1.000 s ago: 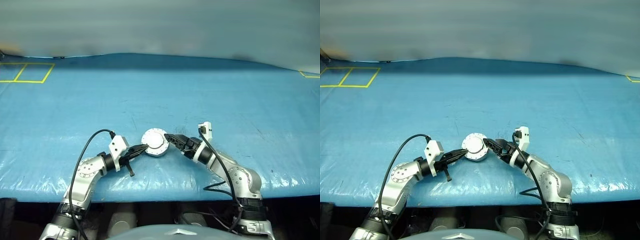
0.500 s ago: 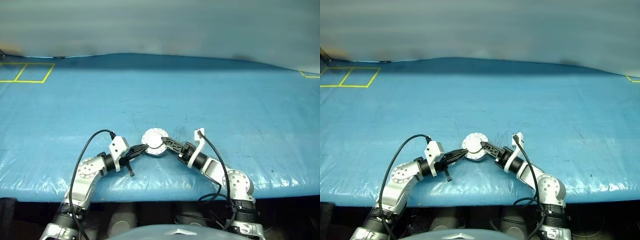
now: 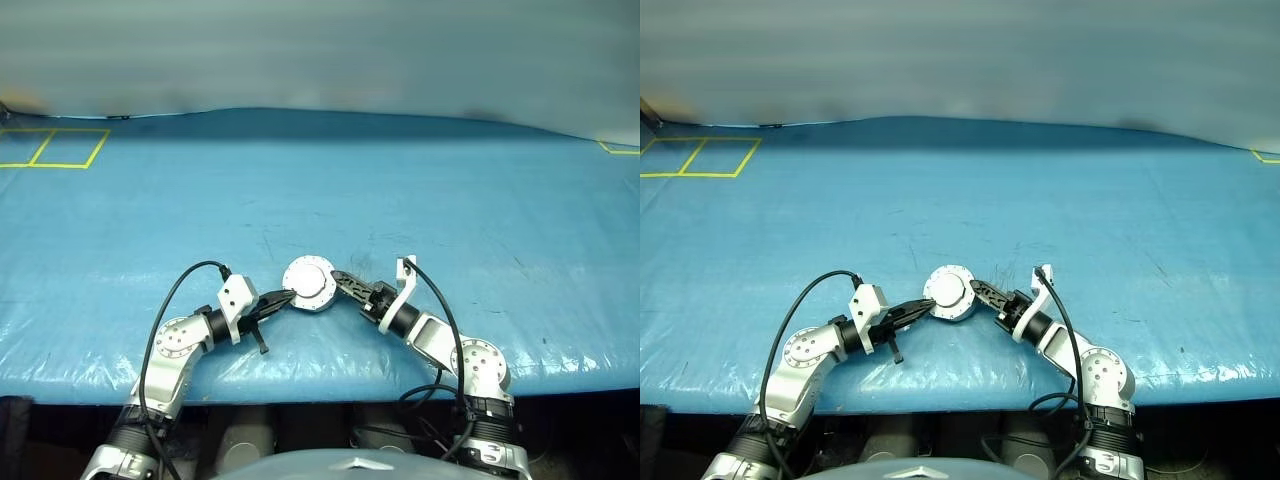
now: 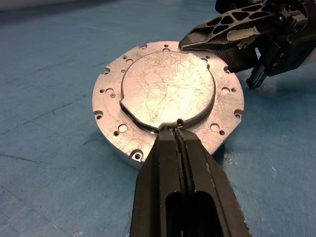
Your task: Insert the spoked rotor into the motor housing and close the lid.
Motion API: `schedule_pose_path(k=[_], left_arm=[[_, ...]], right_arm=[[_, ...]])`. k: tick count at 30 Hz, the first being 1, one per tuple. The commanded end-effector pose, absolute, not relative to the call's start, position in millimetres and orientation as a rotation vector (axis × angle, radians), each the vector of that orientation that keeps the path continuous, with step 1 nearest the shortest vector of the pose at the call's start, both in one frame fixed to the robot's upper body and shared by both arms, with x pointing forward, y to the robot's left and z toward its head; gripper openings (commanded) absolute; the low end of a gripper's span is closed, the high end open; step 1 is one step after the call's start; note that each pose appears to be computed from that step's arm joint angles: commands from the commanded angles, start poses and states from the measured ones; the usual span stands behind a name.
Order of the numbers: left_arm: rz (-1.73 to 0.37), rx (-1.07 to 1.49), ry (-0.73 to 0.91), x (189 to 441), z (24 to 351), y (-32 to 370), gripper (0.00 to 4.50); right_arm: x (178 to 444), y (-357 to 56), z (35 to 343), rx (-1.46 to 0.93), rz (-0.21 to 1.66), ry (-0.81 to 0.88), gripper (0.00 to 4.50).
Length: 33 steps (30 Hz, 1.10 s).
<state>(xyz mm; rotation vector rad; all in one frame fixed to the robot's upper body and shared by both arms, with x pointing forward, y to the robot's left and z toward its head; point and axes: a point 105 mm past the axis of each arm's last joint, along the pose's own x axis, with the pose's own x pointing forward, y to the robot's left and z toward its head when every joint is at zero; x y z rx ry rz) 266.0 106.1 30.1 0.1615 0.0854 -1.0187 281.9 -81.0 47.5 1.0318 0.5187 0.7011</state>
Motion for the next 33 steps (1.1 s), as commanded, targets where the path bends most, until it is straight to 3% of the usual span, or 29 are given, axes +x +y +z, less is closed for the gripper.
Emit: schedule_pose_path(k=[1, 7, 13, 19, 28, 33], left_arm=[[-1.030, 0.172, 0.210, 256.6, 2.3, 105.2, 0.00], [-0.978, 0.121, 0.136, 265.7, 16.4, 105.9, 0.00], [-0.806, -0.275, 0.004, 288.7, 61.8, 115.2, 0.00], [-0.755, -0.575, 0.065, 291.2, 74.5, 118.0, 0.00], [-0.775, -0.769, 0.122, 282.2, 78.8, 111.2, 0.00], [-0.725, -0.858, 0.083, 284.3, 81.1, 112.4, 1.25]], right_arm=[[280.9, -72.8, 53.6, 1.014, 0.747, 0.515, 1.10], [284.0, -73.0, 56.7, 1.066, 0.740, 0.498, 1.10], [290.9, -79.7, 61.2, 1.177, 0.693, 0.467, 1.10], [296.7, -83.7, 75.0, 1.274, 0.685, 0.408, 1.10], [313.2, -96.2, 108.0, 1.386, 0.642, 0.258, 1.10], [315.3, -97.8, 129.7, 1.406, 0.675, 0.182, 1.10]])
